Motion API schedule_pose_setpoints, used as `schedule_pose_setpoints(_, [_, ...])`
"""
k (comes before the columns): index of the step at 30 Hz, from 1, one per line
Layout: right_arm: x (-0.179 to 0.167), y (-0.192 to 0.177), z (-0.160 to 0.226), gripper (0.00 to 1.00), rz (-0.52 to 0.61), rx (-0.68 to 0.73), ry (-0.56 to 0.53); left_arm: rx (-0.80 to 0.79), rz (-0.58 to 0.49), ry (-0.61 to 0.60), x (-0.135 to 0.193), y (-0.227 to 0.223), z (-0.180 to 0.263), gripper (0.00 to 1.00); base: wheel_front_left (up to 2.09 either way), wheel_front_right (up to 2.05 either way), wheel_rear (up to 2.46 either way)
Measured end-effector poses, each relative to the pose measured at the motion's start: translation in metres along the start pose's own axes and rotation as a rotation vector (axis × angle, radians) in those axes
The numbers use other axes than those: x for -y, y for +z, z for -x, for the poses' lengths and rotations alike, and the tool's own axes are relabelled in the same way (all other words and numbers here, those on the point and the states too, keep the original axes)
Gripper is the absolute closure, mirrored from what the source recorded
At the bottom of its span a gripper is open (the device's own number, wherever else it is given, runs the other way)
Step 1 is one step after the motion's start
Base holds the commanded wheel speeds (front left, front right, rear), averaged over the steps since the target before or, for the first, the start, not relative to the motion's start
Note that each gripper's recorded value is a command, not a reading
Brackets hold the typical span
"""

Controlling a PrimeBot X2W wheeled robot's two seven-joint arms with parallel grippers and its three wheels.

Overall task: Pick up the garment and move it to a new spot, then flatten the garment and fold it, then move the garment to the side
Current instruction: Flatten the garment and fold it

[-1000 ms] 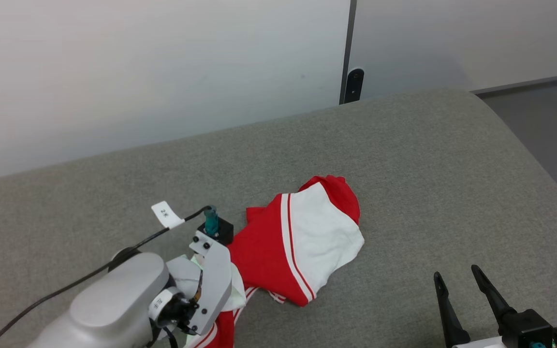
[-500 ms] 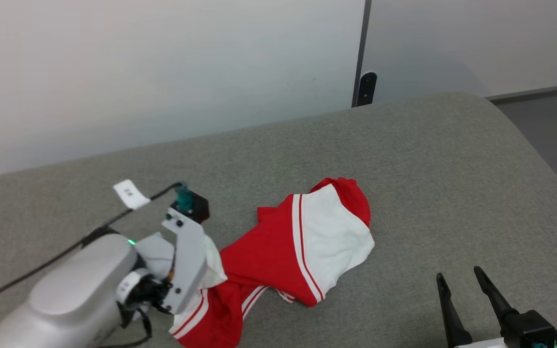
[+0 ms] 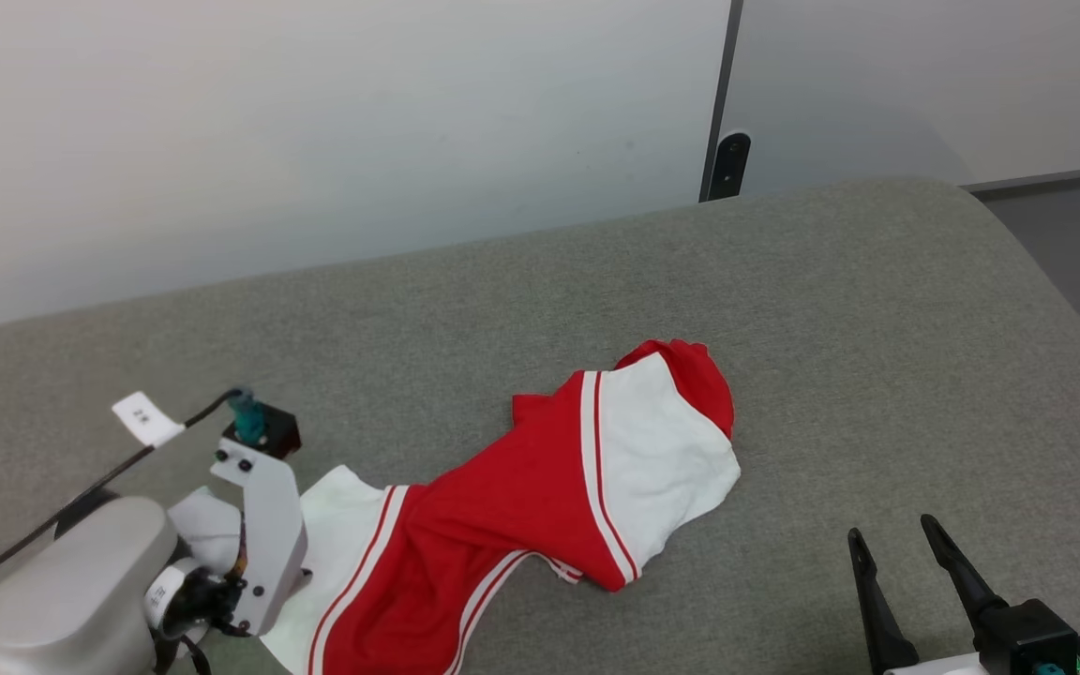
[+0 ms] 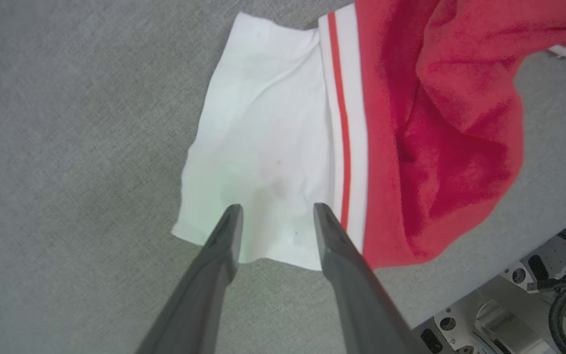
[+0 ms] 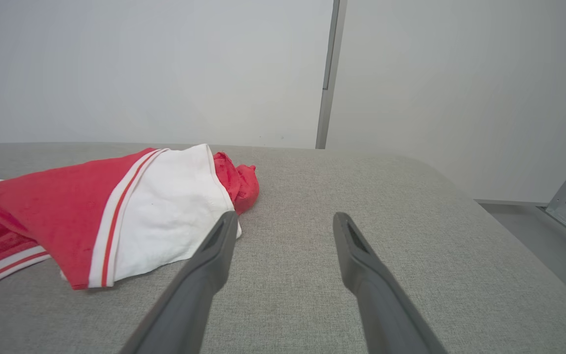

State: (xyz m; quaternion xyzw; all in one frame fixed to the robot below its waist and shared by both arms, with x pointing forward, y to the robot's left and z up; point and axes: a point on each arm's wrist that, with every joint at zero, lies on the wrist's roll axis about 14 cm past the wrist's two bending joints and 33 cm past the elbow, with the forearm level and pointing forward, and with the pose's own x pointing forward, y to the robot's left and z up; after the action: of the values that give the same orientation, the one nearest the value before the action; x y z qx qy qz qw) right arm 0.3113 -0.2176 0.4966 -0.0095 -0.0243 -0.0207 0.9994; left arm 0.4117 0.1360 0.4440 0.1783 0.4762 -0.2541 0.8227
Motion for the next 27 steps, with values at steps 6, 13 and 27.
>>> schedule_pose_setpoints(6, [-0.001,0.000,-0.001,0.00,0.000,0.000,0.008,0.053,0.055,0.004,-0.005,0.002,-0.001,0.00,0.00,0.00,0.00])
schedule_pose_setpoints(13, [-0.006,0.010,-0.002,0.00,0.008,0.036,0.038,0.270,0.082,-0.020,0.006,0.028,0.018,0.00,0.00,0.00,0.00])
schedule_pose_setpoints(27, [-0.044,0.038,-0.002,0.00,0.014,0.131,0.173,0.850,0.190,0.017,0.018,0.042,0.089,0.00,0.00,0.00,0.00])
